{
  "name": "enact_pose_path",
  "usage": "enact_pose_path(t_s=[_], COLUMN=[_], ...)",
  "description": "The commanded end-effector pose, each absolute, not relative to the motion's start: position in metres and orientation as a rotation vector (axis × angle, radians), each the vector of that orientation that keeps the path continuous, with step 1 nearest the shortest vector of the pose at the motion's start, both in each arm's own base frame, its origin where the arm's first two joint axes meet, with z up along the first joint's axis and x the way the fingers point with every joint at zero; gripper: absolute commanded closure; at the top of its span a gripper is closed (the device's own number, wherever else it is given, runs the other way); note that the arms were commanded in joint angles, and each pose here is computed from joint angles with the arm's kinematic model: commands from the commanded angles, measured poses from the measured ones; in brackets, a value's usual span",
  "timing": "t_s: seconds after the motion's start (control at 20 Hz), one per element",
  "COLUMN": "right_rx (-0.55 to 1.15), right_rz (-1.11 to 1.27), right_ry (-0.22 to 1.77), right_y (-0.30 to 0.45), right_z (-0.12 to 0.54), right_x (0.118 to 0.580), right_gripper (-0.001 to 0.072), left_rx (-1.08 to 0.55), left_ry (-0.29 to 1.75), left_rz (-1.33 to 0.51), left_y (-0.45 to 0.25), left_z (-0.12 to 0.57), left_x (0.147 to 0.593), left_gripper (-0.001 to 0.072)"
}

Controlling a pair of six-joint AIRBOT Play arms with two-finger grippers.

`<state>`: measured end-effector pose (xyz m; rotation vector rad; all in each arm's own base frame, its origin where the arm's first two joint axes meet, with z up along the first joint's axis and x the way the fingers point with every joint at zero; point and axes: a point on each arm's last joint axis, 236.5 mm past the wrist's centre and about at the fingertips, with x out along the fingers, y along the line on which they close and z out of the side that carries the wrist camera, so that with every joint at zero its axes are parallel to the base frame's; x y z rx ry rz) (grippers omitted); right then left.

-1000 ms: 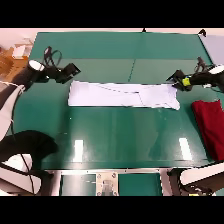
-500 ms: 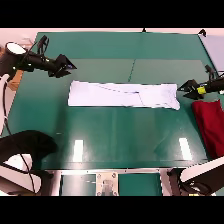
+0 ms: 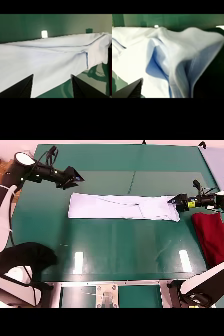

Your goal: Fold the shirts.

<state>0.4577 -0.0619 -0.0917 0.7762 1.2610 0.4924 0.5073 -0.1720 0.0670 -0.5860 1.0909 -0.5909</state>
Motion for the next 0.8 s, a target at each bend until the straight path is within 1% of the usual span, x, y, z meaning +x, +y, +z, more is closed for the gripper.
enact_pose_path(t_s=[0.0, 0.05, 0.1, 0.15, 0.25, 0.3, 0.35, 0.45, 0.6, 0.75], right_rx=[0.764, 0.758, 0.761, 0.768, 0.776, 0.775, 0.767, 0.730, 0.670, 0.575], right_rz=[0.504, 0.509, 0.511, 0.514, 0.532, 0.537, 0.543, 0.562, 0.577, 0.617], right_ry=[1.257, 1.254, 1.255, 1.259, 1.271, 1.270, 1.264, 1.243, 1.204, 1.155], right_y=[-0.051, -0.050, -0.051, -0.050, -0.049, -0.049, -0.049, -0.045, -0.031, -0.005], right_z=[-0.094, -0.092, -0.088, -0.082, -0.068, -0.057, -0.044, -0.009, 0.046, 0.101], right_x=[0.465, 0.466, 0.467, 0.468, 0.468, 0.468, 0.469, 0.468, 0.461, 0.445], right_gripper=[0.0343, 0.0591, 0.0672, 0.0694, 0.0696, 0.0696, 0.0695, 0.0696, 0.0695, 0.0695], left_rx=[-0.532, -0.508, -0.481, -0.458, -0.412, -0.400, -0.386, -0.376, -0.352, -0.445], left_ry=[1.054, 1.045, 1.034, 1.021, 0.979, 0.957, 0.940, 0.936, 1.007, 1.062], left_rz=[-0.619, -0.623, -0.624, -0.628, -0.646, -0.648, -0.656, -0.673, -0.721, -0.753], left_y=[-0.198, -0.205, -0.214, -0.223, -0.245, -0.258, -0.274, -0.312, -0.375, -0.435], left_z=[0.068, 0.067, 0.066, 0.064, 0.064, 0.062, 0.057, 0.036, -0.022, -0.062], left_x=[0.509, 0.510, 0.510, 0.510, 0.511, 0.512, 0.512, 0.509, 0.483, 0.457], left_gripper=[0.0179, 0.0283, 0.0348, 0.0358, 0.0360, 0.0483, 0.0684, 0.0683, 0.0682, 0.0682])
